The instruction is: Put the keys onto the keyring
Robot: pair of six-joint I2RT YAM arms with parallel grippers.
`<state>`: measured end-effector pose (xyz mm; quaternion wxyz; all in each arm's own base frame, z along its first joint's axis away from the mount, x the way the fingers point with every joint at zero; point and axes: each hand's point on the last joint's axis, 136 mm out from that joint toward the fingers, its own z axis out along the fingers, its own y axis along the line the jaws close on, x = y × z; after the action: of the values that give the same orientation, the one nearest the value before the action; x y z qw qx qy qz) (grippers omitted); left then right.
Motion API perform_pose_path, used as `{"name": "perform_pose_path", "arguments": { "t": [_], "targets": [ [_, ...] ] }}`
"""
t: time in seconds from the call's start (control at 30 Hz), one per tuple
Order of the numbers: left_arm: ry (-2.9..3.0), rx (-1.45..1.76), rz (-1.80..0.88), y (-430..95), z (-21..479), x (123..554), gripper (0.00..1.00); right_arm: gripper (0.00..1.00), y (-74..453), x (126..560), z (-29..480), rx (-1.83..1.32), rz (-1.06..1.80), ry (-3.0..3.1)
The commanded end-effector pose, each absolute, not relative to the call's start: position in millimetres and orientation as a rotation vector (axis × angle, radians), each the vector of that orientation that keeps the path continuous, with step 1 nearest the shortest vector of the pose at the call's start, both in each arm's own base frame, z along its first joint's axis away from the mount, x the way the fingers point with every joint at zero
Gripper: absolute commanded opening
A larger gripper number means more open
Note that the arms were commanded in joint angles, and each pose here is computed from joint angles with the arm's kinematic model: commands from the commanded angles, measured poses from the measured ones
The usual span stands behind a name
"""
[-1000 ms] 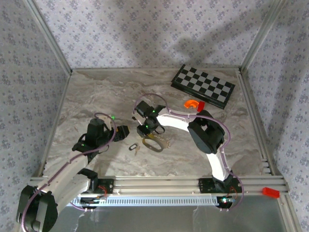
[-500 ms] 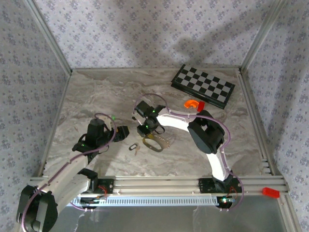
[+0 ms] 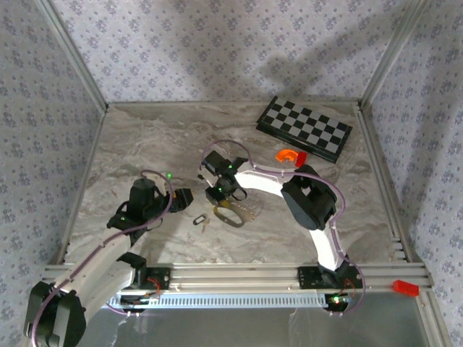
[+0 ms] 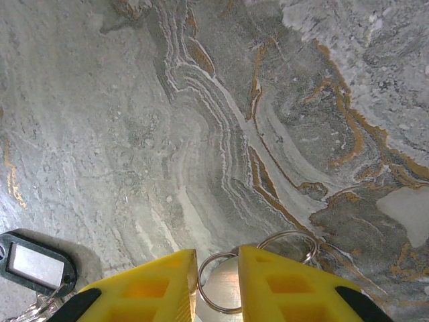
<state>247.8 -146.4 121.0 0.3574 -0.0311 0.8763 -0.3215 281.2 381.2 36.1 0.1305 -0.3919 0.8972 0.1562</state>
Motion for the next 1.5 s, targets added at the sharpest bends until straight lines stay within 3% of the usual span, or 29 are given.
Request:
{"name": "perform_pose_path", "arguments": {
  "t": [0.0,0.1,0.53,0.77,0.93,1.27,1.47],
  "targets": [
    [2.263,-0.084,-0.815,-143,120,247,0.72,0.26,375,279,41,-1.160,0.417,2.605],
    [2.261,-0.084,-0.816,-143,120,248,0.72,0.31,374,278,42,-1.162,0.422,2.599],
    [2.261,-0.091,-0.810,-141,119,246,0.72,0.33,375,277,47,-1.195,0.409,2.570],
    [2.259,-0.083,-0.813,-142,122,247,0.72,0.46,375,274,65,-1.337,0.378,2.437],
    [2.259,-0.085,-0.804,-140,123,245,0.72,0.49,369,270,68,-1.479,0.337,2.331],
    [2.257,-0.084,-0.794,-139,126,245,0.72,0.44,377,297,77,-1.231,0.476,2.485],
    [2.259,-0.078,-0.788,-138,125,245,0.72,0.43,382,266,61,-1.468,0.384,2.435]
  ]
}}
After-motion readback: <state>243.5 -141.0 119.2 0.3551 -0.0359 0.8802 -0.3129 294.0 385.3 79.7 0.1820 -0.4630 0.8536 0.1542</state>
